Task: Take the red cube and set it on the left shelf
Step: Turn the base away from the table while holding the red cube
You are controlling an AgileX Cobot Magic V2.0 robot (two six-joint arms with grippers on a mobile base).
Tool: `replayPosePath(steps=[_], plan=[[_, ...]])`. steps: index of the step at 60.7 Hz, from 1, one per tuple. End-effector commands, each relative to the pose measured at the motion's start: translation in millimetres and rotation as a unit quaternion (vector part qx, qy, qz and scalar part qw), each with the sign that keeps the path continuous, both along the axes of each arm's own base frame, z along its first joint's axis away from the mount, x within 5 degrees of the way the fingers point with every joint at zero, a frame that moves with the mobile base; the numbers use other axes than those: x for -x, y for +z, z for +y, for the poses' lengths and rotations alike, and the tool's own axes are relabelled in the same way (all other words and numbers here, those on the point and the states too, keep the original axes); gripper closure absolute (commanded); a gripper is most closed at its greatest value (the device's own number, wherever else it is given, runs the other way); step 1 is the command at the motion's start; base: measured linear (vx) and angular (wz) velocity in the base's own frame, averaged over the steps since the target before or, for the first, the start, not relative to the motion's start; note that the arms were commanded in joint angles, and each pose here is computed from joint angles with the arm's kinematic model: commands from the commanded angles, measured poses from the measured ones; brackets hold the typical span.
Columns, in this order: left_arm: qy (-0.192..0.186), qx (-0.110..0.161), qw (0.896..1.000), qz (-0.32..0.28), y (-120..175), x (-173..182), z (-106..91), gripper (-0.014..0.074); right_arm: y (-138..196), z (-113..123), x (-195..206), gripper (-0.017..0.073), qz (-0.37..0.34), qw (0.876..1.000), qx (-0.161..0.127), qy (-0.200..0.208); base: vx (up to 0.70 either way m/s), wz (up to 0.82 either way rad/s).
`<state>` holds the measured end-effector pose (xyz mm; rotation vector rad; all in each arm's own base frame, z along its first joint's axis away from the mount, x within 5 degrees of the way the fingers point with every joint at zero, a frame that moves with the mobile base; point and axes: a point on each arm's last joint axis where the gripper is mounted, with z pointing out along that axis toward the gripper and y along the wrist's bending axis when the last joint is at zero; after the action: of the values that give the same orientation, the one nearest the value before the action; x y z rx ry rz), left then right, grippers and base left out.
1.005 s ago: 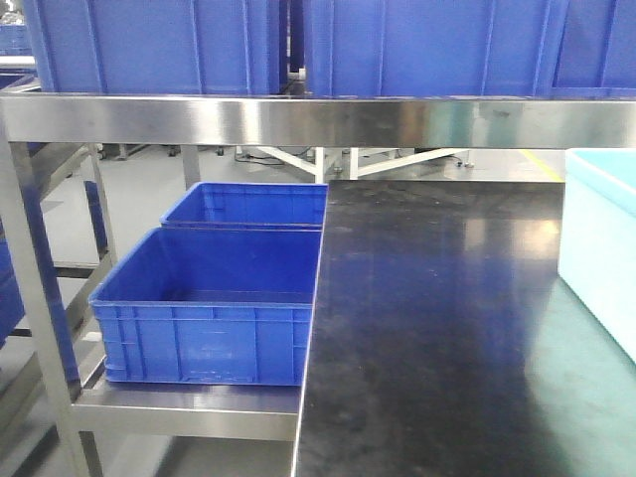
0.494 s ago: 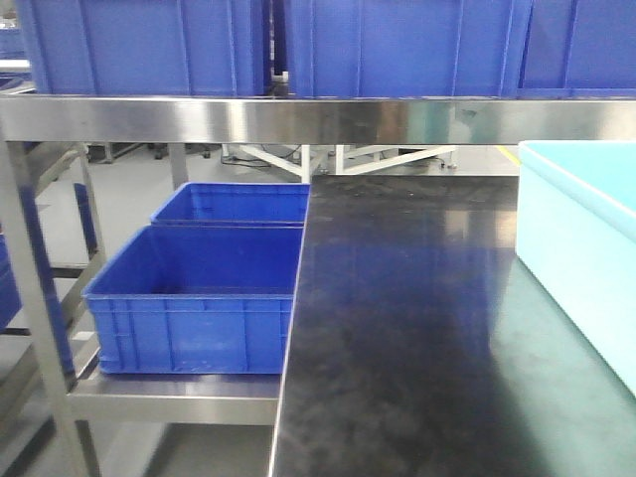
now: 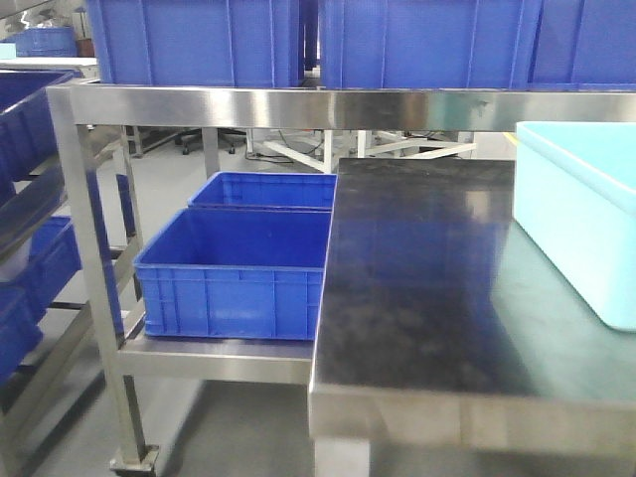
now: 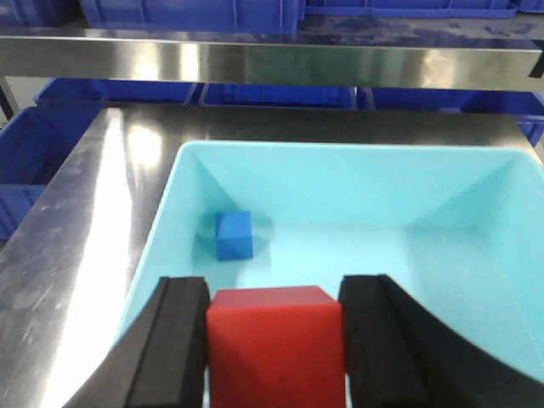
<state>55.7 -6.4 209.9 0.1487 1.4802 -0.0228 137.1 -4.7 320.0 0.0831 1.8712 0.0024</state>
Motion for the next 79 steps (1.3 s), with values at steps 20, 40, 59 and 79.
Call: replayPosePath(steps=[20,40,59,79], plan=[[0.000,0.003,1.000,-0.027,-0.3,-1.0,0.1,0.0488,17.4,0.4,-2.5,0.0509,-0.056,0.998,0.006,0.004,-0.26,0.02],[0.000,0.003,1.000,-0.027,-0.3,-1.0,0.1,0.0488,17.4,0.5,-2.6,0.0510,-0.057,0.998,0.006,0.004,-0.28,0.14],[0.000,0.003,1.000,-0.027,-0.3,-1.0,0.1,0.0488,17.4,0.5,-2.6,0.0510,-0.057,0.998,0.006,0.004,-0.29,0.20],[0.000,0.003,1.000,-0.027,-0.3,-1.0,0.1,0.0488,17.4,0.5,-2.6,0.0510,-0.057,0.998,0.006,0.004,-0.27,0.24]])
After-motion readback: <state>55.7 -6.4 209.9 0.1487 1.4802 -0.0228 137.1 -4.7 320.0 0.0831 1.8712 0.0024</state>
